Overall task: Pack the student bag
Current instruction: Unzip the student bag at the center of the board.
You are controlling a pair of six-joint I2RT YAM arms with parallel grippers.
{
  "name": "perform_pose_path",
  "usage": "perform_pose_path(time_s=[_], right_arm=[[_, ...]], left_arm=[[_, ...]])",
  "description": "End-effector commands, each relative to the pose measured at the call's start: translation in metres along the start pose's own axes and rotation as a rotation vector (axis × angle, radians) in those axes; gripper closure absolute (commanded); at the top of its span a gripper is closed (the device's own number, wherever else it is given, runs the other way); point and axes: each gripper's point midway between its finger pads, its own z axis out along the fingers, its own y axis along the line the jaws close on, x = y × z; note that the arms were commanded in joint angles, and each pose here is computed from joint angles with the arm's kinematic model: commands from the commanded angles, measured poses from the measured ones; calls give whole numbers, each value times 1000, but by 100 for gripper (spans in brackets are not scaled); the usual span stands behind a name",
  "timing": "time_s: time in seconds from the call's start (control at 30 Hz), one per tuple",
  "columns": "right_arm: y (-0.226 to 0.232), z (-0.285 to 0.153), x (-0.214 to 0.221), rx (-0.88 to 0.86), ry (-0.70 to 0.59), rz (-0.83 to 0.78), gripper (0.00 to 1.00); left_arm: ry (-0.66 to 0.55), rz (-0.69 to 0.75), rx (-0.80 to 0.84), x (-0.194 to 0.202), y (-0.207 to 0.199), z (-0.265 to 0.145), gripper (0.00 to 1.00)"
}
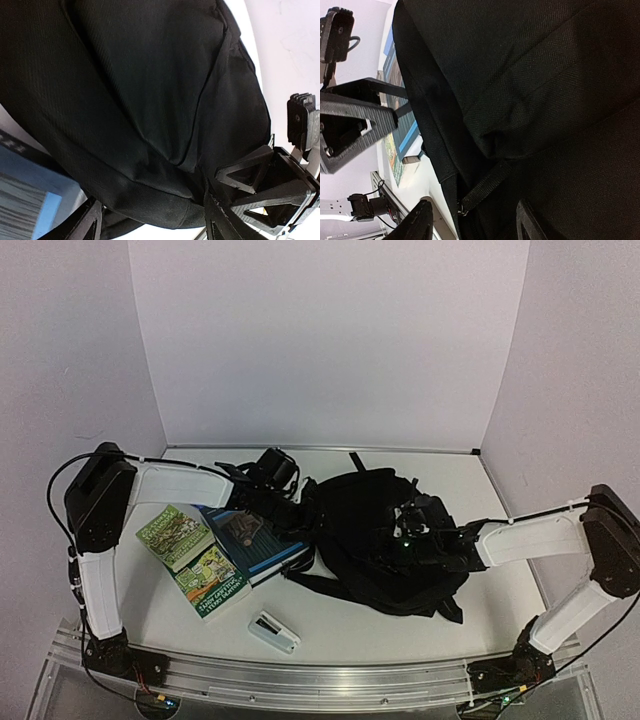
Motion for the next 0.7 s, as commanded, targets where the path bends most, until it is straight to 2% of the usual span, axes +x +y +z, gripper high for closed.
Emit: perform_pose_path(time_s=[0.0, 0.1, 0.23, 0.47, 0.57, 0.67], right_arm=[[-2, 5, 5, -21, 15, 28, 47], [-9, 1, 12, -16, 26, 44, 47], [-10, -11, 12, -21, 3, 72, 43], [-14, -31, 19, -38, -10, 83, 43], [-27, -30, 29, -15, 15, 89, 45], [-33, -24, 37, -5, 34, 93, 47]], left_arm=[[0, -63, -36, 9, -12, 1, 29], [47, -79, -64, 28, -21, 12, 29], [91, -125, -122, 49, -14, 18, 29], [117, -182, -52, 76, -8, 31, 33], [126, -202, -23, 81, -4, 41, 43], [131, -210, -8, 85, 0, 46, 47]])
